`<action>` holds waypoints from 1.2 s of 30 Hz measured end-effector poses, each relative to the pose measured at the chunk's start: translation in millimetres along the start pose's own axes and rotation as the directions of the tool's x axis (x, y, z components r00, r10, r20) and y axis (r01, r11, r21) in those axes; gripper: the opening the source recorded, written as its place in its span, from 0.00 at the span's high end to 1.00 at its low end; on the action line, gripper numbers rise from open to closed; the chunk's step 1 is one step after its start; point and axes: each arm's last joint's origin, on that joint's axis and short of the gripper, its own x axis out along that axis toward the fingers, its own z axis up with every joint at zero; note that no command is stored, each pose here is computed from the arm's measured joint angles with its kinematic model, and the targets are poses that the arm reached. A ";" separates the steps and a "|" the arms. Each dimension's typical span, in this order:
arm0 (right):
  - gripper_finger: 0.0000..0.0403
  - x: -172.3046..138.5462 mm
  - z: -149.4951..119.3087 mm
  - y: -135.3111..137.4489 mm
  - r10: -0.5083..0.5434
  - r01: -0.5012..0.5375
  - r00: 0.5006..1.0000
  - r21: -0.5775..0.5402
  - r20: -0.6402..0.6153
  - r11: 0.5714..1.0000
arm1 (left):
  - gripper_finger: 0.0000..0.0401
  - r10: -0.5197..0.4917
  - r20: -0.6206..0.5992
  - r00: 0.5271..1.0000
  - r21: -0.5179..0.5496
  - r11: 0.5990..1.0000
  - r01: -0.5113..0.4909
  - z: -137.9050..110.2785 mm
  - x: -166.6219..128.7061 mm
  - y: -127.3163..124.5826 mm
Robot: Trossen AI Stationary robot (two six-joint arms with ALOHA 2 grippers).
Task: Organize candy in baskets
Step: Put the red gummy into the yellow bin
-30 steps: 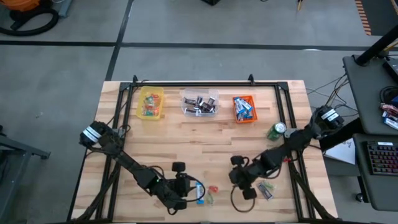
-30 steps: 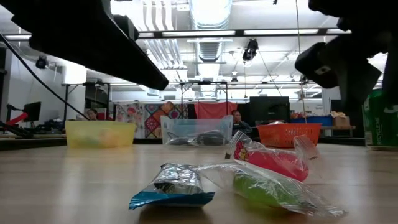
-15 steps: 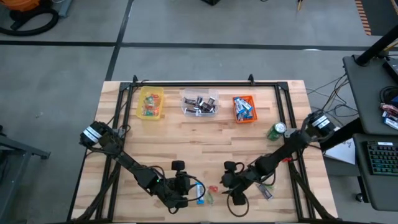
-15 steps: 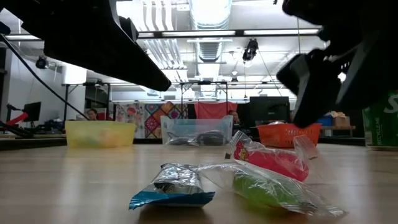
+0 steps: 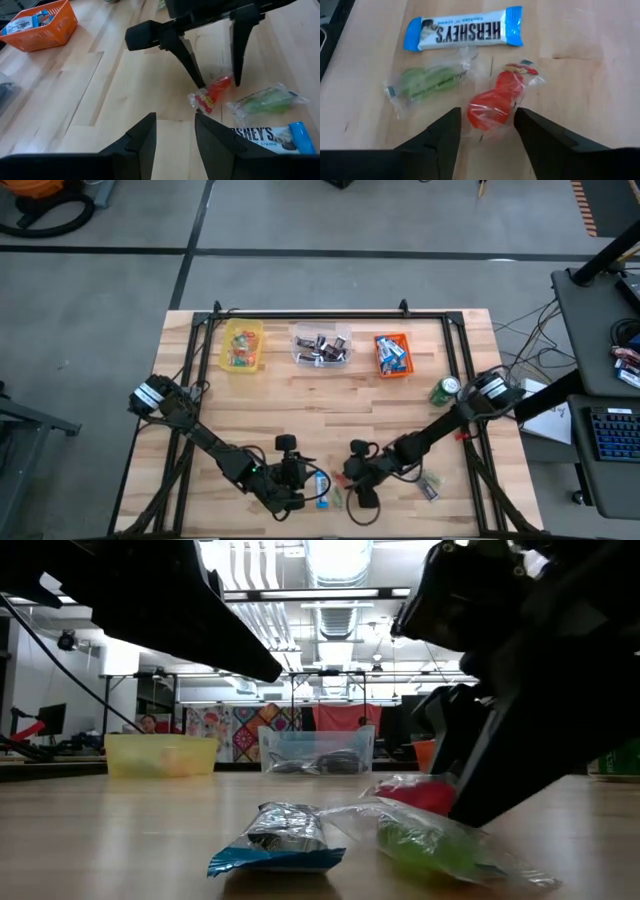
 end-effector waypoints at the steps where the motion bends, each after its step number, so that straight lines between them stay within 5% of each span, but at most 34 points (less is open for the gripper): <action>1: 0.53 1.6 0.4 -2.3 -0.003 0.003 1.000 0.005 0.000 1.000 | 0.71 0.000 0.000 1.000 0.000 1.000 0.000 0.0 0.0 0.0; 13: 0.95 -16.5 14.9 -7.3 -0.011 0.013 1.000 -0.085 0.030 0.996 | 0.71 -0.048 0.088 0.995 -0.021 0.999 0.050 10.6 -1.5 -5.4; 19: 0.96 -47.6 36.8 -4.8 -0.066 0.094 0.984 -0.167 0.163 0.981 | 0.68 -0.076 0.194 0.978 0.021 0.997 0.073 24.3 -5.8 -8.7; 25: 0.97 -73.6 52.7 -2.6 -0.094 0.160 0.957 -0.230 0.274 0.960 | 0.57 0.051 0.213 0.976 0.021 0.998 -0.056 25.3 -5.5 -3.5; 29: 0.97 -75.2 56.4 -1.2 -0.080 0.166 0.948 -0.261 0.309 0.951 | 0.51 0.147 0.230 0.962 0.011 0.988 -0.154 26.0 -5.3 -0.2; 36: 0.97 -71.3 59.4 -0.4 -0.067 0.174 0.935 -0.284 0.349 0.943 | 0.51 0.104 0.219 0.970 0.046 0.992 -0.117 26.6 -2.9 0.6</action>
